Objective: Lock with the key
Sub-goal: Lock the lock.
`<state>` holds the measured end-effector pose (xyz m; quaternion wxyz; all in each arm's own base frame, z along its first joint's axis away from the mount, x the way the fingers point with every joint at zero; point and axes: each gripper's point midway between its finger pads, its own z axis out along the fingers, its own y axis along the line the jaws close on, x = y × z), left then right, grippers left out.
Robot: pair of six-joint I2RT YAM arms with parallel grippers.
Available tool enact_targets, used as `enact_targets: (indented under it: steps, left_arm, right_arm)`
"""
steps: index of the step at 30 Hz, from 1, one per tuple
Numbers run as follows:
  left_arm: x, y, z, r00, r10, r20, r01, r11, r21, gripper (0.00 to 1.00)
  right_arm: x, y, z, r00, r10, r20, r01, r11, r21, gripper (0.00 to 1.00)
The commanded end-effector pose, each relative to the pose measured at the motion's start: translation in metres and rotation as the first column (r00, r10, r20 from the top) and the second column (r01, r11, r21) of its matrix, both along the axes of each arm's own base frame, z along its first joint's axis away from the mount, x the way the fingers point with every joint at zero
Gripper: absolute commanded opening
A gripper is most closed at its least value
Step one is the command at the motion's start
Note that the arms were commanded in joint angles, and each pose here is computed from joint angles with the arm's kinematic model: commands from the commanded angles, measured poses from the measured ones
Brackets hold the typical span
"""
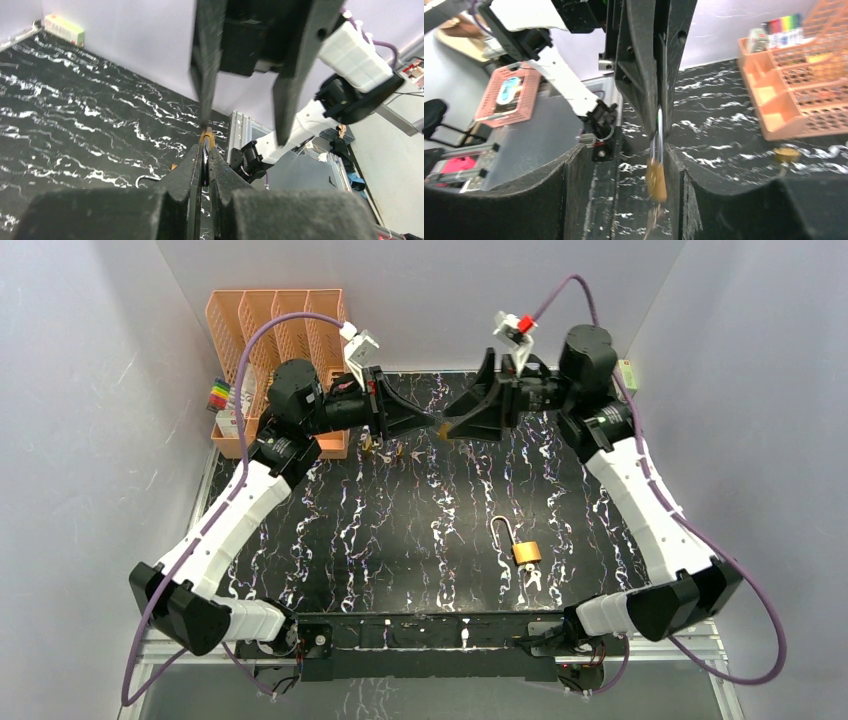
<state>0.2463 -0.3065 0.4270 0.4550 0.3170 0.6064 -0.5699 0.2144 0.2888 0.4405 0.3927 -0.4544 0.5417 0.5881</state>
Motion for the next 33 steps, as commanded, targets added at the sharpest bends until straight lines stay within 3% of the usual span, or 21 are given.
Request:
enact_targets:
  steps: [1, 12, 33]
  left_arm:
    - [0.002, 0.01, 0.027, 0.999, 0.001, 0.05, 0.0, 1.0, -0.025, 0.0]
    - [0.003, 0.01, 0.04, 0.998, 0.002, 0.063, 0.0, 0.999, -0.038, 0.0]
    - [0.007, 0.005, 0.032, 0.999, -0.026, 0.035, 0.028, 0.998, -0.063, 0.0]
  right_arm:
    - [0.001, -0.026, 0.017, 0.994, -0.055, 0.094, 0.05, 0.997, 0.061, 0.67]
    - [0.017, -0.034, -0.018, 0.991, -0.122, 0.059, 0.121, 0.993, 0.012, 0.73]
    - [0.03, -0.025, -0.021, 0.993, -0.104, 0.063, 0.104, 0.995, 0.013, 0.66]
